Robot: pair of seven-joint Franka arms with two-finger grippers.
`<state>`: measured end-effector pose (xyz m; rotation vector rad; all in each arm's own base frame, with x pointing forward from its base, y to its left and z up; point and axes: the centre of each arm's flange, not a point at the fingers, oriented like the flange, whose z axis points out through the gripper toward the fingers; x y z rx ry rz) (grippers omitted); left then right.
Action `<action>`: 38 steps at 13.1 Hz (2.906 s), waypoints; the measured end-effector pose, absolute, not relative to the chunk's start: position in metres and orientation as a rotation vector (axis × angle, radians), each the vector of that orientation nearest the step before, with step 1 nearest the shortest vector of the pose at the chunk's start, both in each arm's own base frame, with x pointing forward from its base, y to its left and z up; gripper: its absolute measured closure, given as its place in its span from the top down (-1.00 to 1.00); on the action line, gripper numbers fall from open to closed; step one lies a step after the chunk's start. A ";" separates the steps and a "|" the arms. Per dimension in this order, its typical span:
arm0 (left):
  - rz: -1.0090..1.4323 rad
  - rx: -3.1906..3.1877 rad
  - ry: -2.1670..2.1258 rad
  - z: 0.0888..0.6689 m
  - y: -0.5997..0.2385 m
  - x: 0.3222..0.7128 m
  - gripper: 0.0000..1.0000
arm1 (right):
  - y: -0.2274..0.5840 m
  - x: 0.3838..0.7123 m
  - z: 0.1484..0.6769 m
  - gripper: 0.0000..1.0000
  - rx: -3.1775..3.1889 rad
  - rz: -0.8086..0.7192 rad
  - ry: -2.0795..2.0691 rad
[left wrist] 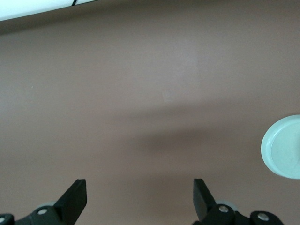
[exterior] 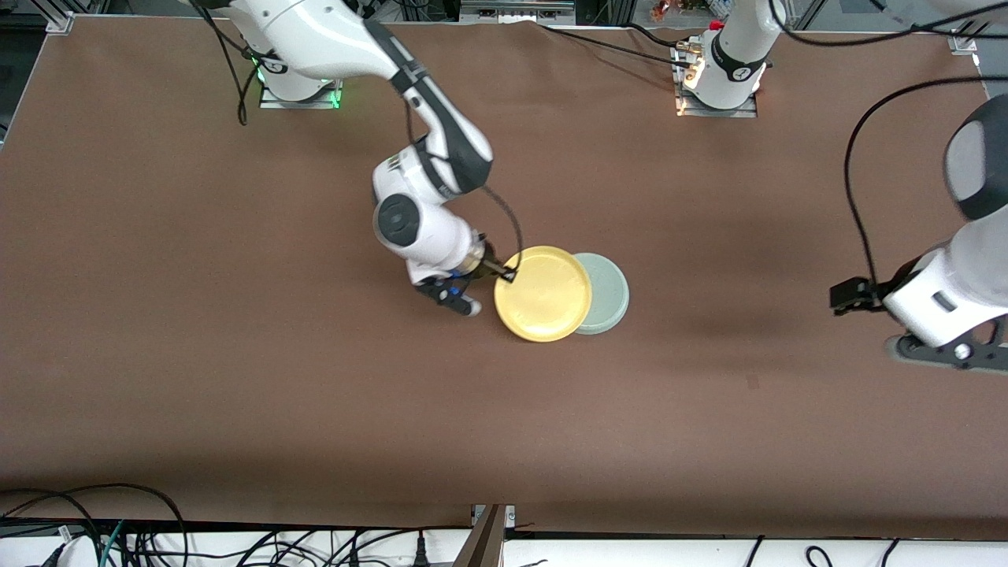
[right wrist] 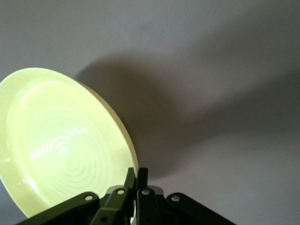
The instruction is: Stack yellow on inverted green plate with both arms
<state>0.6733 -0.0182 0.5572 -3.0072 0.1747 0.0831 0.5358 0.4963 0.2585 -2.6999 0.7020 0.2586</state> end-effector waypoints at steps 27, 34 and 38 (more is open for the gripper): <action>-0.068 -3.001 0.232 0.580 -0.027 0.573 1.00 | 0.513 0.565 0.291 1.00 -2.600 -0.131 0.887; -0.071 -3.001 0.233 0.580 -0.027 0.574 1.00 | 0.374 0.630 0.454 1.00 -2.680 -0.242 1.006; -0.069 -3.001 0.232 0.579 -0.027 0.574 1.00 | 0.276 0.656 0.500 1.00 -2.727 -0.301 1.054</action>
